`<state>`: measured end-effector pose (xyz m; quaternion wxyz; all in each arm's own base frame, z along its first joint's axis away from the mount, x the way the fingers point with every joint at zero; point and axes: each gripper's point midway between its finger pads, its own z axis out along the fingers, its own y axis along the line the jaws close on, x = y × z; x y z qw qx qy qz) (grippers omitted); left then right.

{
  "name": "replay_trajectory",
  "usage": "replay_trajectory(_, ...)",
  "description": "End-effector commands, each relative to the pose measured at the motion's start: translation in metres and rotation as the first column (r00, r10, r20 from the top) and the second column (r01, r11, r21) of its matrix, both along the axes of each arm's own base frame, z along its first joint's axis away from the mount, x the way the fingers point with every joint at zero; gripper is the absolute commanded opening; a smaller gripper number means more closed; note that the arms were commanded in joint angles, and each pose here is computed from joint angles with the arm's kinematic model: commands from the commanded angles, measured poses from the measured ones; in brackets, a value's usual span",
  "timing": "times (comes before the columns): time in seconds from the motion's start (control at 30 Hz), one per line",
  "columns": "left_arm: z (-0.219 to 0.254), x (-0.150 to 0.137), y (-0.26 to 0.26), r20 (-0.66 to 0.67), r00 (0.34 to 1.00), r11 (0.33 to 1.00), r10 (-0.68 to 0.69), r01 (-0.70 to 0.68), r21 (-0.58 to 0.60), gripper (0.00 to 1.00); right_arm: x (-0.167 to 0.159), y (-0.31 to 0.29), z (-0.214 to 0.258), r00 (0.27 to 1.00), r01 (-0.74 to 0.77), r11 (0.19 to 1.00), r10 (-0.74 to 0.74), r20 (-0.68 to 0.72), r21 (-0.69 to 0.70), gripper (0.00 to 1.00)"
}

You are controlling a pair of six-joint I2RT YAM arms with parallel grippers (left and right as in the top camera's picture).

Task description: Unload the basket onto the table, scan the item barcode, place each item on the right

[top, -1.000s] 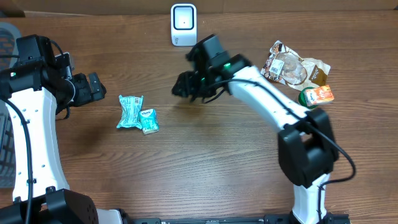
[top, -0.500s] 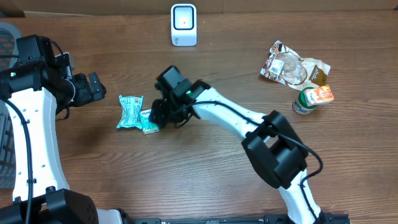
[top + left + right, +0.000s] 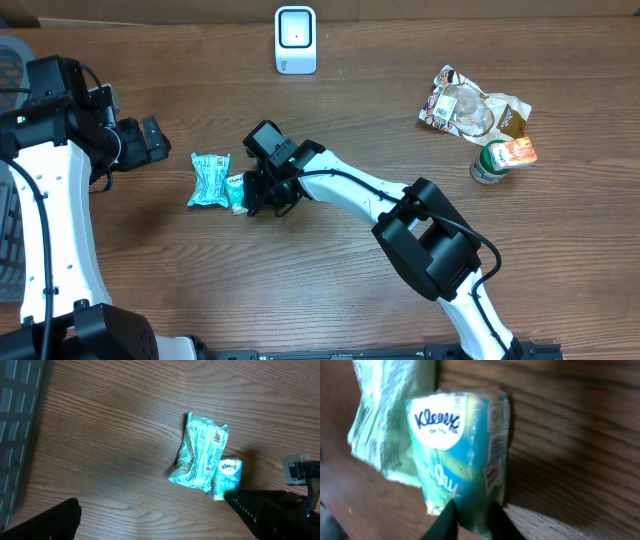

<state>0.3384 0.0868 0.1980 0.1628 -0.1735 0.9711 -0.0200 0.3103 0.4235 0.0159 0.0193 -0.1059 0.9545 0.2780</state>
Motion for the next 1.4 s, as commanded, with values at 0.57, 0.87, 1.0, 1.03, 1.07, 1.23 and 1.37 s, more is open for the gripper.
replay_trajectory(0.57, 0.004, 0.001, -0.003, 0.014, 1.000, 1.000, -0.011, 0.011, 0.002, 1.00, 0.028, -0.070, 0.056, 0.942, -0.284, 0.958, 0.285, 0.175, -0.033, 0.04)
replay_trajectory(0.87, 0.004, 0.001, -0.003, 0.014, 1.000, 1.000, -0.011, 0.011, 0.002, 1.00, 0.024, -0.106, 0.038, 0.890, -0.383, 0.895, 0.423, 0.169, -0.228, 0.55)
replay_trajectory(1.0, 0.004, 0.001, -0.003, 0.014, 1.000, 1.000, -0.011, 0.011, 0.002, 1.00, 0.024, -0.095, 0.048, 0.934, -0.304, 0.939, 0.327, 0.141, -0.159, 0.44)
replay_trajectory(1.03, 0.004, 0.001, -0.003, 0.014, 1.000, 1.000, -0.011, 0.011, 0.002, 1.00, 0.021, -0.088, 0.051, 0.942, -0.297, 0.948, 0.310, 0.128, -0.112, 0.38)
replay_trajectory(1.07, 0.004, 0.001, -0.003, 0.014, 1.000, 1.000, -0.011, 0.011, 0.002, 1.00, 0.018, -0.080, 0.054, 0.952, -0.279, 0.958, 0.286, 0.107, -0.070, 0.32)
replay_trajectory(1.23, 0.004, 0.001, -0.003, 0.014, 1.000, 1.000, -0.012, 0.012, 0.002, 1.00, 0.007, -0.053, 0.051, 0.987, -0.153, 0.987, 0.155, 0.043, -0.043, 0.04)
replay_trajectory(1.37, 0.004, 0.001, -0.003, 0.014, 1.000, 1.000, -0.012, 0.012, 0.002, 1.00, 0.005, -0.056, 0.035, 0.999, 0.018, 0.983, -0.008, 0.053, -0.181, 0.04)
